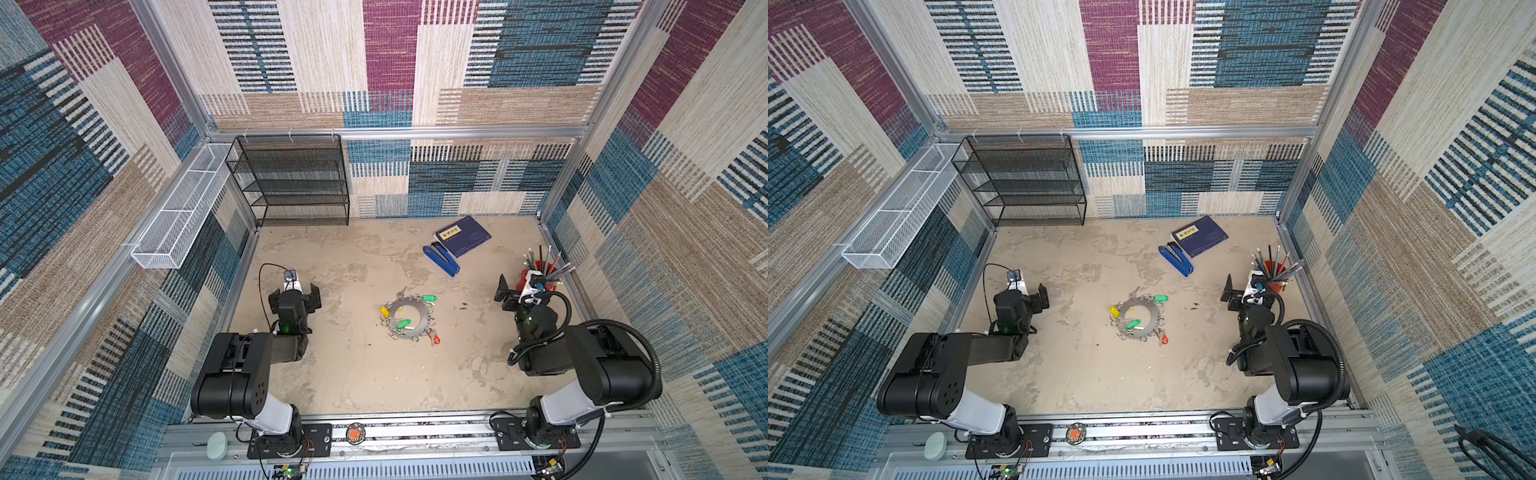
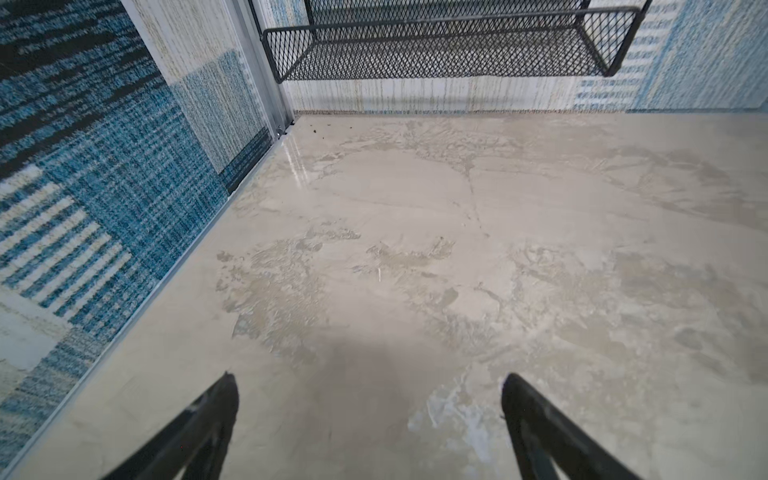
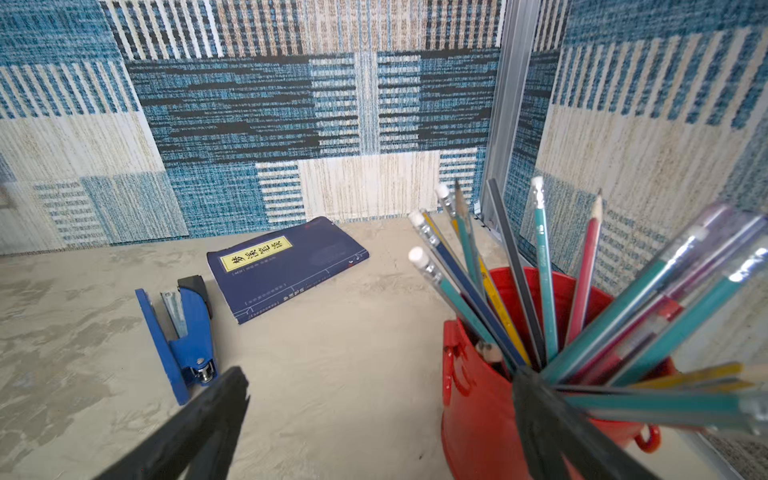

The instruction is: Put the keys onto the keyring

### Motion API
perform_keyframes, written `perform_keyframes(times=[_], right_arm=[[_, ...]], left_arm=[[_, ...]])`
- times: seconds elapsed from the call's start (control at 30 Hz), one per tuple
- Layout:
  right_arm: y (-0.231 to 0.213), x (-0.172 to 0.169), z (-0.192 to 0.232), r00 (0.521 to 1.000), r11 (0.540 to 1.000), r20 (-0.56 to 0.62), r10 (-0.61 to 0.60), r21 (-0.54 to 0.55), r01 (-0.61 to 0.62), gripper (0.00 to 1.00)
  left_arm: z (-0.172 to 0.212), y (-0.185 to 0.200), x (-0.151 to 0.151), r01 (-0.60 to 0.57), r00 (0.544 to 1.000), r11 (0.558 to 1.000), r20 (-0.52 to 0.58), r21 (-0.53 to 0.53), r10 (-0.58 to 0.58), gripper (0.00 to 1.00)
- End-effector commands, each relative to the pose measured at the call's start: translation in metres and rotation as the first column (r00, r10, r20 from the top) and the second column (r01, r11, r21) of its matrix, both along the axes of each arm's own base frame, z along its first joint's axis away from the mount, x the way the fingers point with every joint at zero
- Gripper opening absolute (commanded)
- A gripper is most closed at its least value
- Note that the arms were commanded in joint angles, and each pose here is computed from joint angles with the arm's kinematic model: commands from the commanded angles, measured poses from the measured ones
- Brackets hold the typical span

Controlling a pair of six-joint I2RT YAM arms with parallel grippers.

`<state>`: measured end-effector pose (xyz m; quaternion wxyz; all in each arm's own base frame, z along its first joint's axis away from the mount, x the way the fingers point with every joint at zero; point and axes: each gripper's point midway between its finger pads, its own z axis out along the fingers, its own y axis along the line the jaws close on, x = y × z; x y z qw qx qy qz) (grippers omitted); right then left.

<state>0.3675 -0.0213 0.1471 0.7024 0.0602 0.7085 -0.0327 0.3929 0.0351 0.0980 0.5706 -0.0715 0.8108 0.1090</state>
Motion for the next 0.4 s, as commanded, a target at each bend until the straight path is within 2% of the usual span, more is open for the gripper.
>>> perform_keyframes(times=[0.0,0.1,0.23,0.37], right_arm=[[0.003,0.0,0.004,1.0,1.0,0.015,0.017,0.008,-0.017,1.0],[0.006,-0.003,0.006,0.999,0.999,0.029,0.033,-0.004,-0.033,1.0],[0.024,0.003,0.004,0.991,0.99,0.008,0.135,-0.039,-0.135,1.0],[0.024,0.003,0.004,0.991,0.99,0.009,0.135,-0.037,-0.134,1.0]], left_arm=[[0.001,-0.003,0.002,0.017,1.0,1.0,0.003,-0.015,-0.017,0.99],[0.001,-0.004,0.003,0.022,1.0,1.0,0.004,-0.015,-0.022,0.99],[-0.004,-0.005,0.007,0.047,0.999,0.998,-0.023,-0.042,-0.048,0.99],[-0.001,-0.006,0.005,0.061,0.998,0.998,-0.004,-0.035,-0.061,0.99]])
